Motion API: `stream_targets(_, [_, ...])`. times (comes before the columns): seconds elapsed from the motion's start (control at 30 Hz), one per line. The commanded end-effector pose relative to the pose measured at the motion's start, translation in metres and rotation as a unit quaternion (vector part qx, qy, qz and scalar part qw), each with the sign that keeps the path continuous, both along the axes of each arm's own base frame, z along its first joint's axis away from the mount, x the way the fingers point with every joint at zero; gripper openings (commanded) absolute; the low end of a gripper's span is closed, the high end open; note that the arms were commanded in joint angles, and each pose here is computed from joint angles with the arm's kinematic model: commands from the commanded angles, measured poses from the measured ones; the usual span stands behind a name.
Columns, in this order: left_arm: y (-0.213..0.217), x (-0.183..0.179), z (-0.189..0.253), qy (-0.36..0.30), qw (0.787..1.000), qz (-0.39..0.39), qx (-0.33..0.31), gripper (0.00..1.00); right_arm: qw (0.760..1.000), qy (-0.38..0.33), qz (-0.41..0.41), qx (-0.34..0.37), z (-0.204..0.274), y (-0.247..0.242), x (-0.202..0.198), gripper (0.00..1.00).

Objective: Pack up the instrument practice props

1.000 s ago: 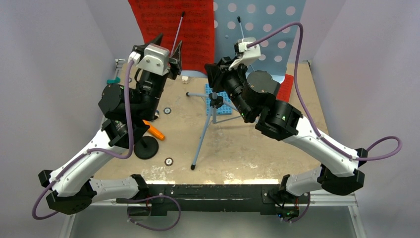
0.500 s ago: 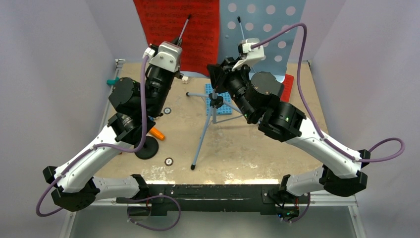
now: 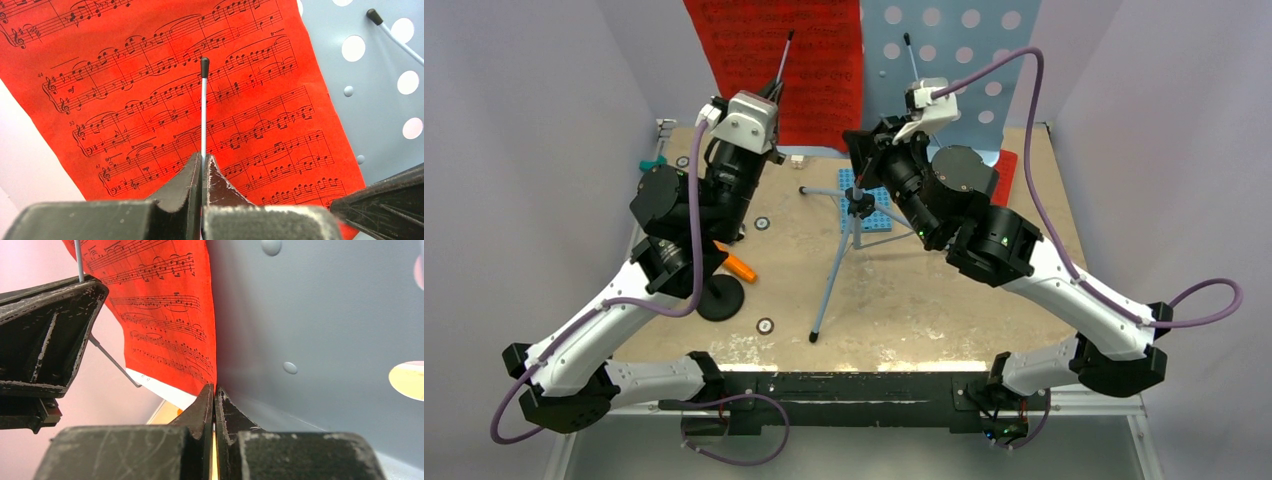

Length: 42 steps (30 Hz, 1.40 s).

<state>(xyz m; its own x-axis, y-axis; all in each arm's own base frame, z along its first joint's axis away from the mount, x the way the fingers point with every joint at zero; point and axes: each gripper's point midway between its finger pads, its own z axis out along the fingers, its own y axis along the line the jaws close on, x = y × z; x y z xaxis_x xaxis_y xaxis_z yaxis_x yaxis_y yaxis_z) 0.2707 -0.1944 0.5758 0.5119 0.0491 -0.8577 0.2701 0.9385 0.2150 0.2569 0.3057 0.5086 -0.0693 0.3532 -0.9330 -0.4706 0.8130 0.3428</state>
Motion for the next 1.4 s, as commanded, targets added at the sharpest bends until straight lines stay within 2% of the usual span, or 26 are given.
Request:
stream_targets(0.0, [0.027, -0.027, 0.034, -0.048, 0.997, -0.014, -0.055, 0.0, 0.999, -0.01, 0.008, 0.031, 0.019, -0.018, -0.012, 0.0])
stream_targets(0.17, [0.033, -0.031, 0.036, -0.055, 0.997, -0.011, -0.061, 0.0, 0.998, -0.026, 0.037, 0.042, 0.024, -0.031, -0.029, 0.0])
stream_targets(0.4, [0.043, -0.036, 0.04, -0.067, 0.995, -0.004, -0.072, 0.0, 0.987, -0.077, 0.138, 0.034, 0.034, -0.042, -0.072, 0.0])
stream_targets(0.73, [0.043, -0.032, 0.036, -0.064, 0.996, 0.01, -0.065, 0.0, 0.949, -0.18, 0.26, -0.013, 0.036, -0.095, -0.15, 0.0])
stream_targets(0.93, [0.034, -0.023, 0.029, -0.061, 0.997, 0.015, -0.055, 0.0, 0.917, -0.209, 0.337, -0.05, 0.009, -0.109, -0.189, 0.0])
stream_targets(1.03, [0.028, -0.02, 0.024, -0.058, 0.997, 0.012, -0.054, 0.19, 0.905, -0.204, 0.361, -0.09, -0.014, -0.105, -0.194, 0.0])
stream_targets(1.1, [0.026, -0.02, 0.022, -0.056, 0.997, 0.008, -0.055, 0.39, 0.896, -0.197, 0.381, -0.113, -0.03, -0.099, -0.198, 0.0])
stream_targets(1.13, [0.027, -0.021, 0.022, -0.056, 0.997, 0.006, -0.057, 0.51, 0.891, -0.193, 0.392, -0.124, -0.038, -0.097, -0.2, 0.0])
stream_targets(1.17, [0.028, -0.022, 0.022, -0.056, 0.997, 0.003, -0.059, 0.59, 0.886, -0.194, 0.399, -0.13, -0.042, -0.096, -0.202, 0.0])
stream_targets(1.3, [0.035, -0.035, 0.029, -0.06, 0.995, -0.014, -0.075, 0.83, 0.864, -0.208, 0.435, -0.142, -0.054, -0.093, -0.215, 0.0])
stream_targets(1.37, [0.039, -0.043, 0.032, -0.06, 0.994, -0.026, -0.083, 0.98, 0.847, -0.219, 0.463, -0.143, -0.058, -0.093, -0.227, 0.0])
